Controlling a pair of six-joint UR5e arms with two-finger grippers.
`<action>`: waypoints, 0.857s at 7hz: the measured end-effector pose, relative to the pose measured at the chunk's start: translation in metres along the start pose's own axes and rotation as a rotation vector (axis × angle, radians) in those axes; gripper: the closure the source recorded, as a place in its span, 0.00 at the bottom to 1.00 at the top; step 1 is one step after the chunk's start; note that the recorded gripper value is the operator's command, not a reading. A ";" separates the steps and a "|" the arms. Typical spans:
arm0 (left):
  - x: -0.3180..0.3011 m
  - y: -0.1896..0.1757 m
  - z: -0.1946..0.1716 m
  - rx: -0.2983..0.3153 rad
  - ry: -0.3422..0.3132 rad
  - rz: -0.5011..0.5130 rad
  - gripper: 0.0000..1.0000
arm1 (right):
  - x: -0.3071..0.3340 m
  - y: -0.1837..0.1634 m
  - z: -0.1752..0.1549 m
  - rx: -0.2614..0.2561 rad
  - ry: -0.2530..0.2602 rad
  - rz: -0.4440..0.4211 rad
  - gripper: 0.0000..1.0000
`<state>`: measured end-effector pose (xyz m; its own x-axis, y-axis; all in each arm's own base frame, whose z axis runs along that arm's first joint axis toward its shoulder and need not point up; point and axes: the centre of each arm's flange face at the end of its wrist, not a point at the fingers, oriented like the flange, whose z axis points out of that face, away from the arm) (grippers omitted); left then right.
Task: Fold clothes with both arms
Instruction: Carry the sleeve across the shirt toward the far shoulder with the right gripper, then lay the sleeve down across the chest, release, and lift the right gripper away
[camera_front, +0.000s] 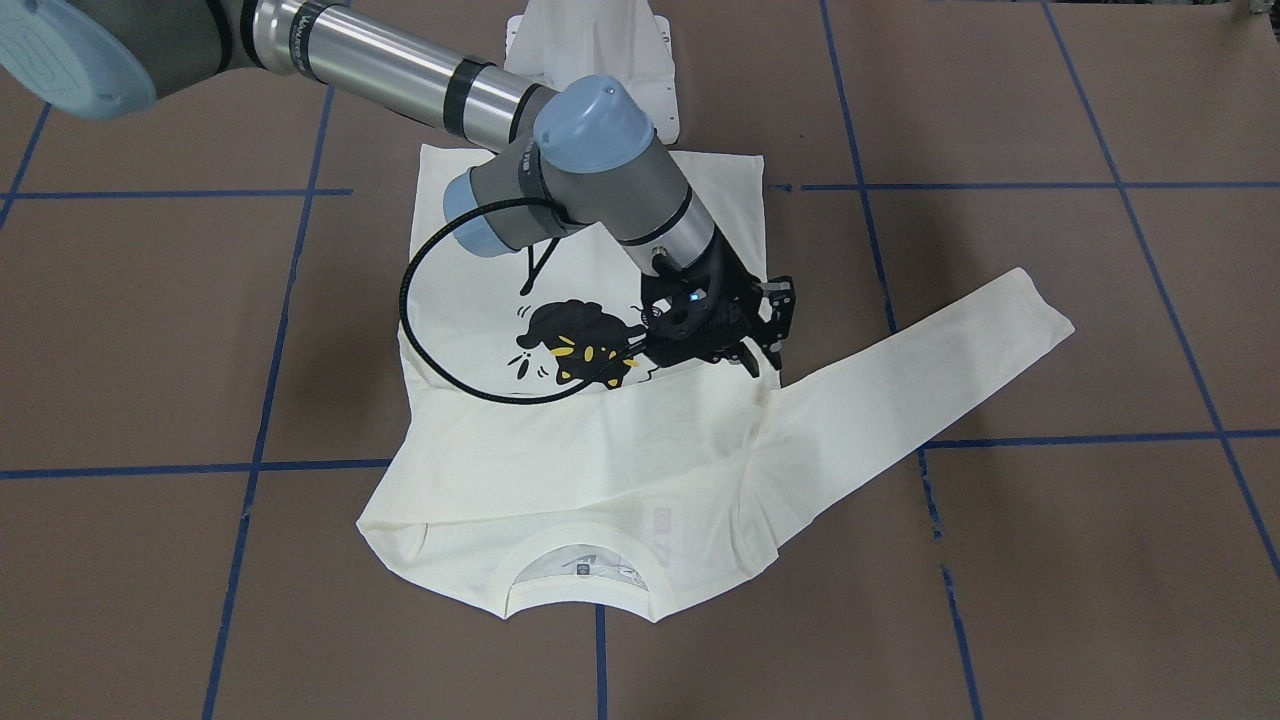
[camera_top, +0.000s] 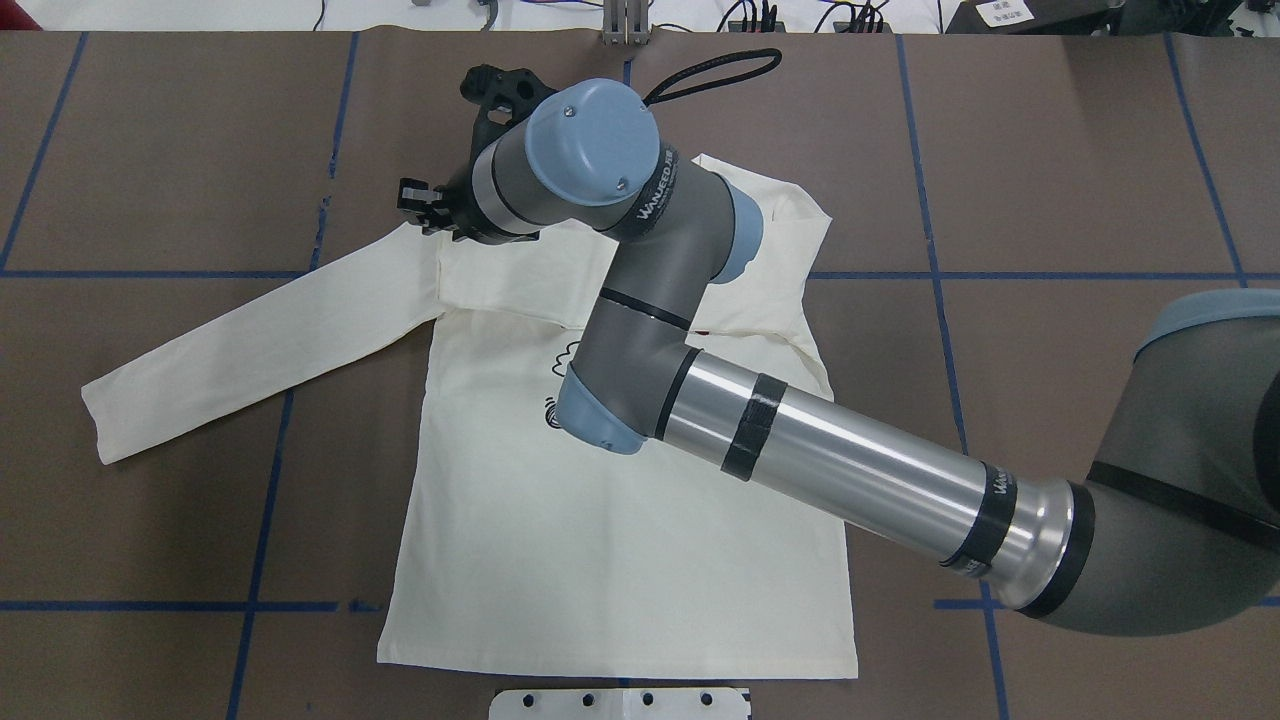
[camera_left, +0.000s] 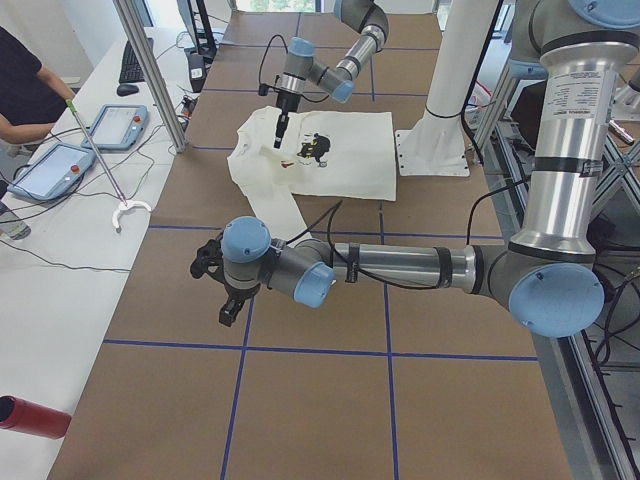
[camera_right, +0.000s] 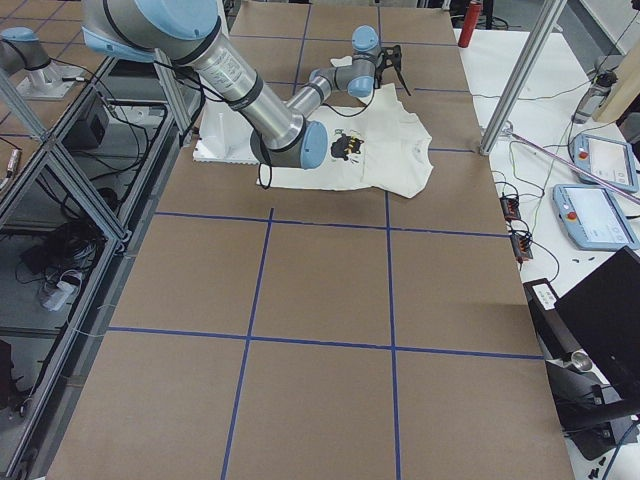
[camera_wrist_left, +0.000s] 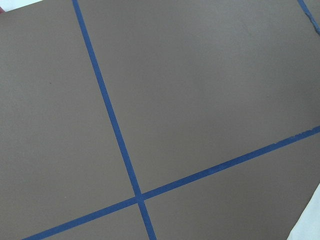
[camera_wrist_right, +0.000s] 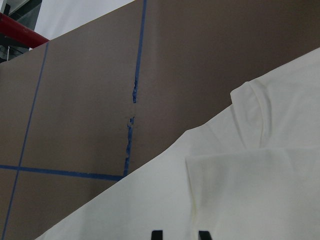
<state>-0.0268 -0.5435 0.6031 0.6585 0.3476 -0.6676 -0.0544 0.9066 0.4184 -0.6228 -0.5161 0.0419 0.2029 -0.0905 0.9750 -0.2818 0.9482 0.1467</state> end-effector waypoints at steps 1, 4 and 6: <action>-0.005 0.003 0.005 0.001 -0.001 0.001 0.00 | -0.013 0.010 0.002 0.018 -0.010 -0.007 0.00; -0.012 0.003 0.016 0.037 0.000 -0.047 0.00 | -0.008 0.008 0.011 0.020 0.057 0.015 0.00; 0.022 -0.010 0.021 0.065 -0.007 -0.136 0.00 | 0.017 -0.017 -0.003 -0.026 0.205 0.046 0.00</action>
<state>0.0040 -0.5504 0.5976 0.6618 0.2211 -0.7163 0.0841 0.9276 0.3639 -0.6118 -0.5328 0.0559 0.3780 0.0141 0.9257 -0.2710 0.9578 0.0960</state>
